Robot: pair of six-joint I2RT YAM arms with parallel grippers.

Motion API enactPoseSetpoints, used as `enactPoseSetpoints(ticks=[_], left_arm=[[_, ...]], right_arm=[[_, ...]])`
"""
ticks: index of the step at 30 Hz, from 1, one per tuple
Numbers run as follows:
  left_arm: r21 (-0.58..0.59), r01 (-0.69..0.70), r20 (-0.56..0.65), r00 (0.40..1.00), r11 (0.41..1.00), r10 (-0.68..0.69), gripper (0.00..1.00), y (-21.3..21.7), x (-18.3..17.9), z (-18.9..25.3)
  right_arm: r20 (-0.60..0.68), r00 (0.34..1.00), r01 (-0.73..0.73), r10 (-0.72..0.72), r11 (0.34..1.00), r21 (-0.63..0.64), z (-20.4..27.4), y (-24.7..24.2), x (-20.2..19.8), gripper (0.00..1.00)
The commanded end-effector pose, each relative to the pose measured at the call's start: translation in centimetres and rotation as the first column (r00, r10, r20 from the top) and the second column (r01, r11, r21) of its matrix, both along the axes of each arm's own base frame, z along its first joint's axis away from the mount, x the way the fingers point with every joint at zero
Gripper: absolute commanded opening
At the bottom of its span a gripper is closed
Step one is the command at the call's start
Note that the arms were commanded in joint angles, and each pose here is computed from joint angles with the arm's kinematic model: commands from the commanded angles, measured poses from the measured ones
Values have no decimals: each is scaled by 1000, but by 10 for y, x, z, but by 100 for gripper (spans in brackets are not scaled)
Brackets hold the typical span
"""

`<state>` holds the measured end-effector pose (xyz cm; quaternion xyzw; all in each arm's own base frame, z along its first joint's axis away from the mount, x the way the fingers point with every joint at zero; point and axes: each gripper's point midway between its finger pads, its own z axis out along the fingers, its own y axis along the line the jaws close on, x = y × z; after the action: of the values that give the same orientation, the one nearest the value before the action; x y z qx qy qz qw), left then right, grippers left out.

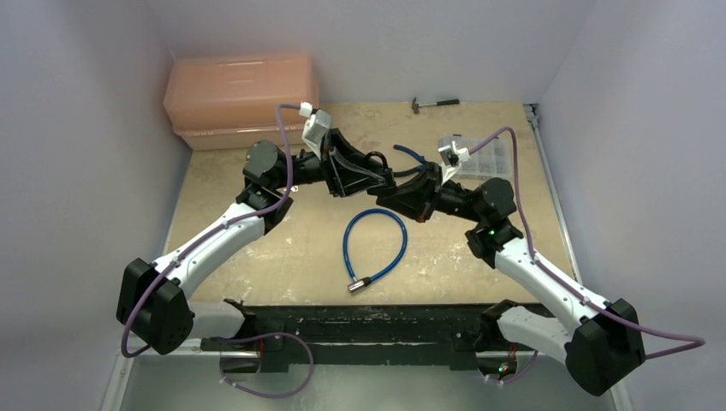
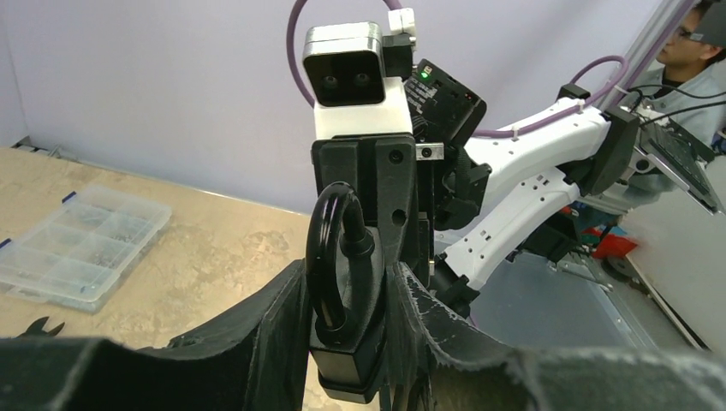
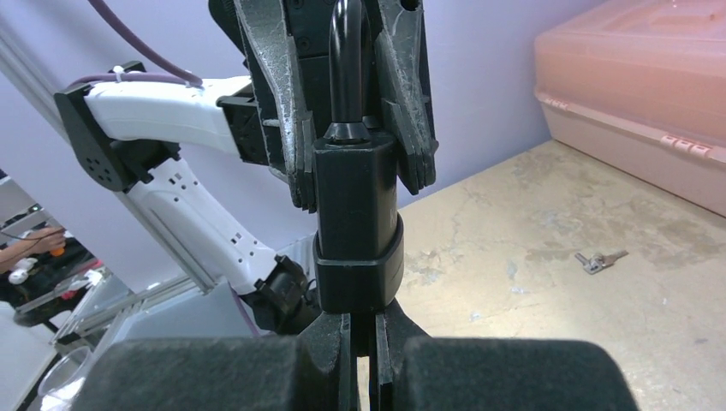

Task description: Unlock with the key

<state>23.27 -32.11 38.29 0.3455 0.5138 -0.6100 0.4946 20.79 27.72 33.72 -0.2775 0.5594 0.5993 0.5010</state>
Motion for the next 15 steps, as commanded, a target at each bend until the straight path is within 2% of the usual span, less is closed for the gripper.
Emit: enactPoseSetpoints(ticks=[1,15], left_arm=[[-27,-1,114,994,1000,4,0,8,-2,20],[-34,94,154,984,995,-88,0,9,-20,21]], right_arm=[[193,979,-86,64,991,107,50,-9,-28,0],[232,962,-180,144,974,140,64,-15,-44,0]])
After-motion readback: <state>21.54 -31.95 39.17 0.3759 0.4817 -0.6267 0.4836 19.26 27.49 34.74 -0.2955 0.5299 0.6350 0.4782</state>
